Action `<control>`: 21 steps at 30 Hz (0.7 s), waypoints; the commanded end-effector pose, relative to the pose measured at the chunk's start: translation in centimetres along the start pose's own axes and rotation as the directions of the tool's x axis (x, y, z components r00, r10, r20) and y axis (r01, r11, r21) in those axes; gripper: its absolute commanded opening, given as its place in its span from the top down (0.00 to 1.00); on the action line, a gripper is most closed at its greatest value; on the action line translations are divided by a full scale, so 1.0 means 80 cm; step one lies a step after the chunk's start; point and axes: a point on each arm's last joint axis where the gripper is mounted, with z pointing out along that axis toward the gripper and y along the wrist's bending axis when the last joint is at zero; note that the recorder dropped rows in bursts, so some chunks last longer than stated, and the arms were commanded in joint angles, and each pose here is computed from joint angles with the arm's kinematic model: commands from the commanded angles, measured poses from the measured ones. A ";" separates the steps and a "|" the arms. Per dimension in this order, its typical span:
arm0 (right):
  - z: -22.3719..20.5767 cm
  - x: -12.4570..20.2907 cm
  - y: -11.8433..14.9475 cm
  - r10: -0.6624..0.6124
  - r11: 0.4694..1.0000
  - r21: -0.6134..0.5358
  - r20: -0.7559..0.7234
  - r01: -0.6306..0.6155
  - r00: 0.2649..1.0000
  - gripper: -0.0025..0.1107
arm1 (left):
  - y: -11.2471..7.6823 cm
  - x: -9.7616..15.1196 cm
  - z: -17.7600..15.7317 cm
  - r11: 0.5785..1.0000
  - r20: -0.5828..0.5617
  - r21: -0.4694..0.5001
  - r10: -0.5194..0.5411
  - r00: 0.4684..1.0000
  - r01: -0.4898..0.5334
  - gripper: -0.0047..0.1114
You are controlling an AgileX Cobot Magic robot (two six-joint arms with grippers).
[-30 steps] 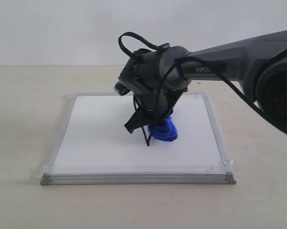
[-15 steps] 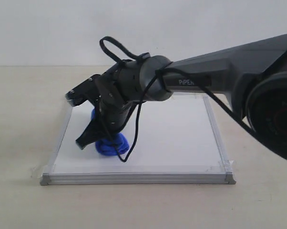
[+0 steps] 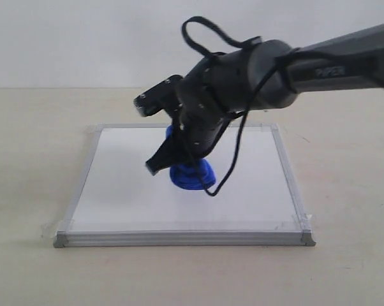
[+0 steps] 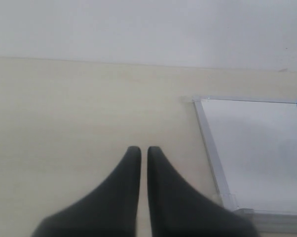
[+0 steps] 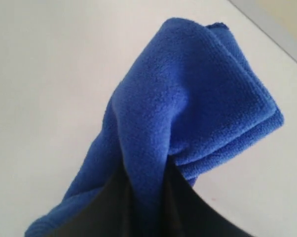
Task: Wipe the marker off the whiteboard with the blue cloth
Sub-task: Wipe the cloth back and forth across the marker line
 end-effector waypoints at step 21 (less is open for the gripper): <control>0.038 0.073 0.001 0.100 0.990 -0.101 0.037 -0.096 0.994 0.98 | 0.000 0.000 0.000 1.000 0.008 -0.002 0.003 1.000 -0.003 0.92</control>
